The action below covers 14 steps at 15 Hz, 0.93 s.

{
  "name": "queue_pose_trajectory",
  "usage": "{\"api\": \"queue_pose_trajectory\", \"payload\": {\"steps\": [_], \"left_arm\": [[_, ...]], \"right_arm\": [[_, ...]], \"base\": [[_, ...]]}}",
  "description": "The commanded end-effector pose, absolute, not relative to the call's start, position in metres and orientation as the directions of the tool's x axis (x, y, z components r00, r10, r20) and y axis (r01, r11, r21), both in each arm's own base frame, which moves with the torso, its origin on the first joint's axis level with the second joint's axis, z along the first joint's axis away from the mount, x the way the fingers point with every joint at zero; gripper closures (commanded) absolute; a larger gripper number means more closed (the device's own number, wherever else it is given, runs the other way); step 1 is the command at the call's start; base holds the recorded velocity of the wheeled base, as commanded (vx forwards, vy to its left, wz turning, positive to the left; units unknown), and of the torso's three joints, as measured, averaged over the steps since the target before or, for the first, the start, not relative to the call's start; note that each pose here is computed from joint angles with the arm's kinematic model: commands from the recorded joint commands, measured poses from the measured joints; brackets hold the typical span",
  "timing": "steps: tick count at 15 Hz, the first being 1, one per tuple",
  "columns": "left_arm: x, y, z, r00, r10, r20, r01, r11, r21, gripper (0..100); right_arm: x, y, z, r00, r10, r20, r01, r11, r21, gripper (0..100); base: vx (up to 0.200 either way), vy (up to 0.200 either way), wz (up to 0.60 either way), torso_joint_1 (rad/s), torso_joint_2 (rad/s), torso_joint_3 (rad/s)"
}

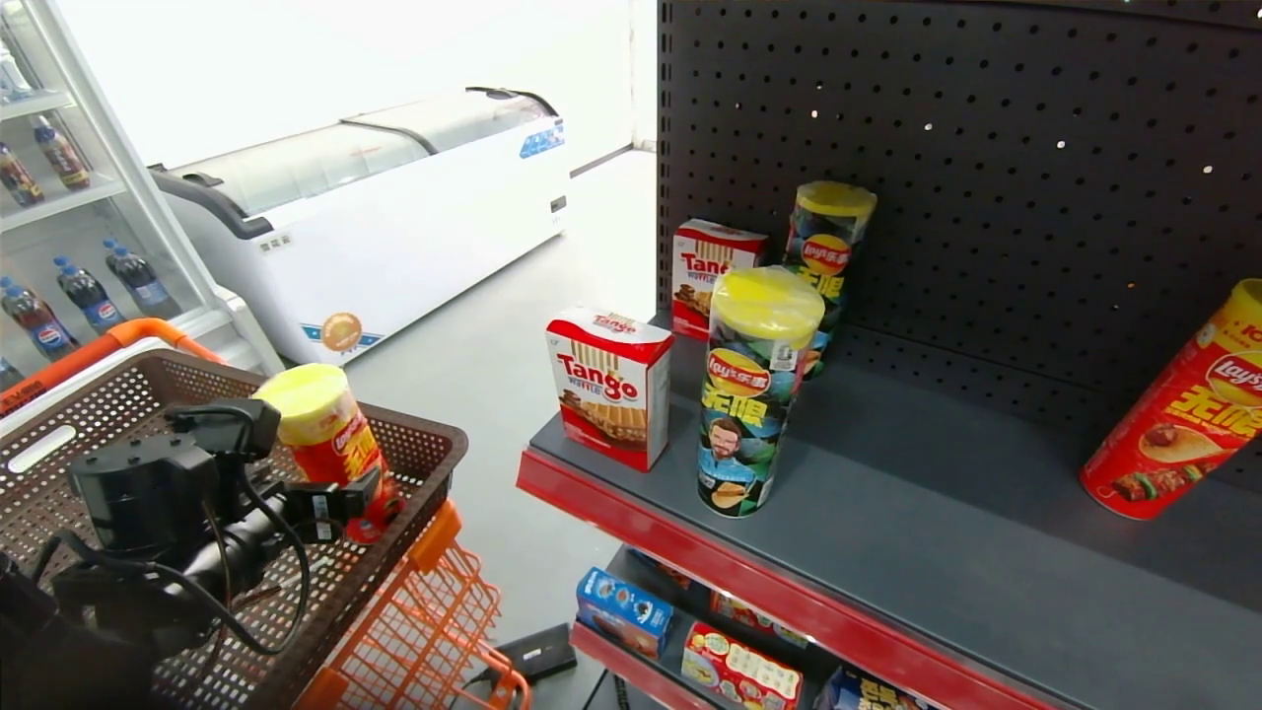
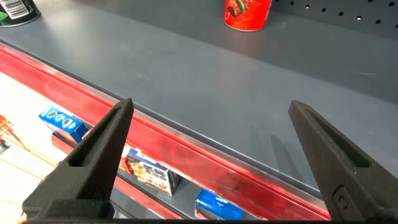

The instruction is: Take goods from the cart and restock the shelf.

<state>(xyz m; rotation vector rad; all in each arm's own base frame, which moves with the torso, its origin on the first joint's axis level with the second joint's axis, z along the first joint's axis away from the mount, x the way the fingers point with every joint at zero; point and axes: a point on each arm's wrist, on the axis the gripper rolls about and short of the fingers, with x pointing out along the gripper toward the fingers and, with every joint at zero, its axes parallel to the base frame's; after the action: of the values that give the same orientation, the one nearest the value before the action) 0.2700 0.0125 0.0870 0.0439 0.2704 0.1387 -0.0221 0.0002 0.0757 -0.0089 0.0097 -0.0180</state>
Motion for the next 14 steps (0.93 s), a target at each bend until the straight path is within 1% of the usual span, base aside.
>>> {"api": "queue_pose_trajectory", "payload": {"steps": [1, 4, 7, 8, 10, 11, 13, 14], "left_arm": [[0.287, 0.015, 0.076, 0.950, 0.150, -0.273, -0.137, 0.988, 0.066, 0], [0.294, 0.016, 0.071, 0.950, 0.150, -0.273, -0.137, 0.988, 0.066, 0], [0.302, 0.015, 0.076, 0.964, 0.147, -0.221, -0.136, 0.989, 0.065, 0], [0.309, 0.015, 0.082, 0.970, 0.152, -0.189, -0.142, 0.988, 0.065, 100], [0.313, 0.015, 0.083, 0.970, 0.166, -0.177, -0.155, 0.985, 0.071, 100], [0.313, 0.015, 0.083, 0.970, 0.167, -0.179, -0.152, 0.984, 0.095, 100], [0.311, 0.015, 0.083, 0.970, 0.167, -0.179, -0.150, 0.983, 0.107, 100], [0.310, 0.015, 0.088, 0.973, 0.164, -0.162, -0.147, 0.983, 0.114, 100]], "right_arm": [[-0.022, 0.000, 0.076, 1.000, -0.018, -0.011, 0.018, 1.000, -0.009, 0], [-0.022, 0.000, 0.076, 1.000, -0.018, -0.011, 0.018, 1.000, -0.009, 0], [-0.022, 0.000, 0.076, 1.000, -0.018, -0.011, 0.018, 1.000, -0.009, 0], [-0.022, 0.000, 0.076, 1.000, -0.018, -0.009, 0.018, 1.000, -0.009, 0], [-0.022, 0.000, 0.076, 1.000, -0.018, -0.011, 0.018, 1.000, -0.009, 0], [-0.022, 0.000, 0.076, 1.000, -0.018, -0.011, 0.018, 1.000, -0.009, 0], [-0.022, 0.000, 0.076, 1.000, -0.018, -0.011, 0.018, 1.000, -0.009, 0], [-0.022, 0.000, 0.076, 1.000, -0.018, -0.011, 0.018, 1.000, -0.009, 0]], "base": [[0.000, 0.000, 0.00, 0.000, 0.00, 0.000], [0.000, 0.000, 0.00, 0.000, 0.00, 0.000], [0.000, 0.000, 0.00, 0.000, 0.00, 0.000], [0.000, 0.000, 0.00, 0.000, 0.00, 0.000], [0.000, 0.000, 0.00, 0.000, 0.00, 0.000], [0.000, 0.000, 0.00, 0.000, 0.00, 0.000], [0.000, 0.000, 0.00, 0.000, 0.00, 0.000], [0.000, 0.000, 0.00, 0.000, 0.00, 0.000]]}}
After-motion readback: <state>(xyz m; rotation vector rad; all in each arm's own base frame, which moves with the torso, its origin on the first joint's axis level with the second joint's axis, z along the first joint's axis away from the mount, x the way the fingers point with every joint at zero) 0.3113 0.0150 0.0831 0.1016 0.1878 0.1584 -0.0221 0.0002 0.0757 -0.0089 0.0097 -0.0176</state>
